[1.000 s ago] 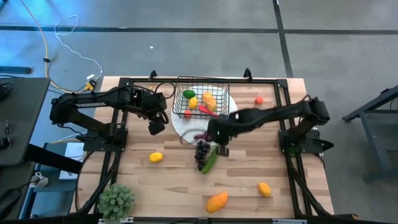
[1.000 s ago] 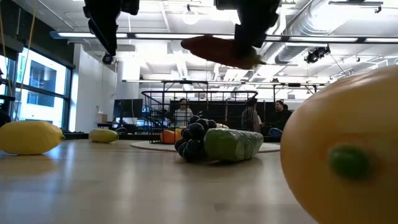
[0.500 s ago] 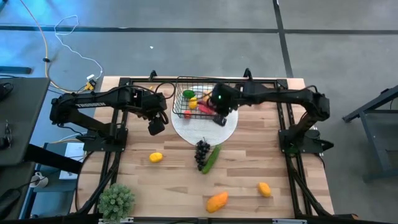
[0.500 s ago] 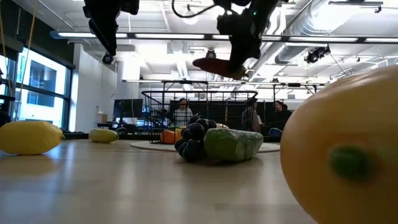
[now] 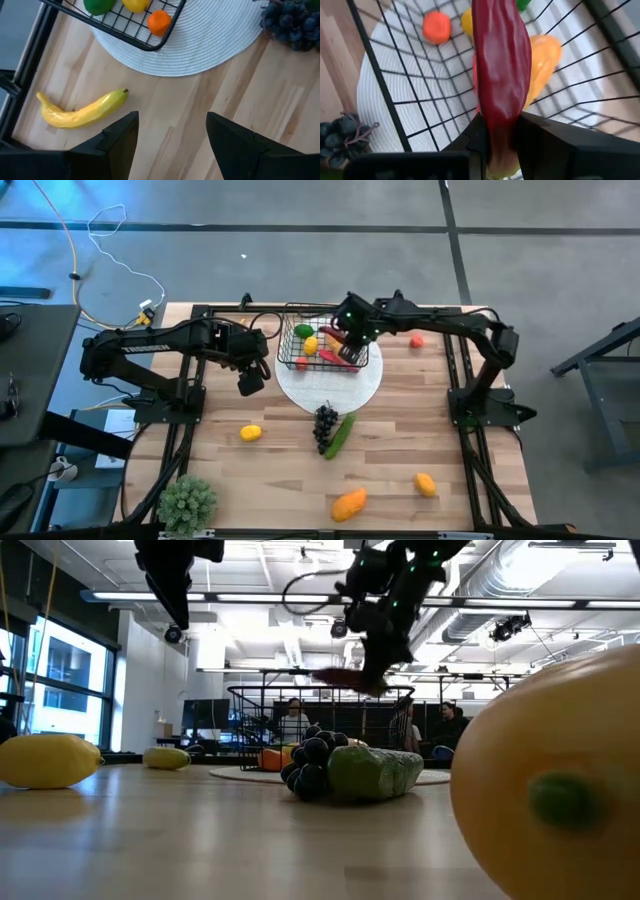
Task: Build produce basket
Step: Put the red chili pepper into the black wire basket, then put the top yellow lemon into the black wire basket
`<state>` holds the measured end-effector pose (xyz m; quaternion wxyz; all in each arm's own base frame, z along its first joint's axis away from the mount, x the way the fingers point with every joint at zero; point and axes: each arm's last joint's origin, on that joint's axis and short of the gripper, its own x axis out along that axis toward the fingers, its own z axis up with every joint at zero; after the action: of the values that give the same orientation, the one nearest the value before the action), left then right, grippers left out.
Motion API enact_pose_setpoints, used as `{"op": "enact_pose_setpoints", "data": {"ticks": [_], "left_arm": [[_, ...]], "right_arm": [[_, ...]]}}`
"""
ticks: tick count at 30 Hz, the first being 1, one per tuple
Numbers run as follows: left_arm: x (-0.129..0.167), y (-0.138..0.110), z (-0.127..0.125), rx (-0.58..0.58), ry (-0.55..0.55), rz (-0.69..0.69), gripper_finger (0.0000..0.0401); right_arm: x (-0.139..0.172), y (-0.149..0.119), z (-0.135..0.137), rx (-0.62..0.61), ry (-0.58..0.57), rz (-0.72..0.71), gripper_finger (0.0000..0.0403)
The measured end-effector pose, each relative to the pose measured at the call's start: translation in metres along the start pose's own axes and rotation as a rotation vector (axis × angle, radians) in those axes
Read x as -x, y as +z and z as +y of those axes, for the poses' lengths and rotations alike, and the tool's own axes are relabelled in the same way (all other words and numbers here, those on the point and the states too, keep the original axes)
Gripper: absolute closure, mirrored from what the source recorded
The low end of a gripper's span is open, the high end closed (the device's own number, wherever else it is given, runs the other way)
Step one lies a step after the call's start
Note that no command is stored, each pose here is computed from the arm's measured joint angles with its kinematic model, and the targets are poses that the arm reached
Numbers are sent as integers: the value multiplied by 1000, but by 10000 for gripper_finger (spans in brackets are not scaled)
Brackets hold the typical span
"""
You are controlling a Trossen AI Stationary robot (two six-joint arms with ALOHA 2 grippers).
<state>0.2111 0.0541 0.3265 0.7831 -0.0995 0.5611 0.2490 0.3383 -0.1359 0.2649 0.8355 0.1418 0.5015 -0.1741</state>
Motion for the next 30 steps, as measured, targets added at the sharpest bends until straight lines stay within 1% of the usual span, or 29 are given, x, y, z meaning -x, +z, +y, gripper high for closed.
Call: {"op": "enact_pose_setpoints", "data": {"ticks": [4, 9, 13, 17, 20, 23, 27, 30], "left_arm": [[0, 0, 0, 0, 5, -1, 178], [0, 0, 0, 0, 5, -2, 178], [0, 0, 0, 0, 5, -1, 178], [0, 0, 0, 0, -6, 2, 178], [0, 0, -1, 0, -19, 5, 177], [0, 0, -1, 0, -31, 9, 171], [0, -2, 0, -3, -22, 22, 153], [0, -3, 0, 2, -8, 34, 134]], "right_arm": [[-20, -1, -2, -13, 45, 57, 361], [-35, -4, -5, -24, 67, 107, 361], [-42, -4, -9, -37, 82, 126, 361], [-42, -4, -10, -29, 83, 122, 355], [-42, -5, -10, -29, 82, 130, 330], [-42, -6, -10, -30, 82, 140, 291], [-42, -7, -9, -62, 80, 156, 232], [-41, -10, -9, -67, 77, 187, 196]]}}
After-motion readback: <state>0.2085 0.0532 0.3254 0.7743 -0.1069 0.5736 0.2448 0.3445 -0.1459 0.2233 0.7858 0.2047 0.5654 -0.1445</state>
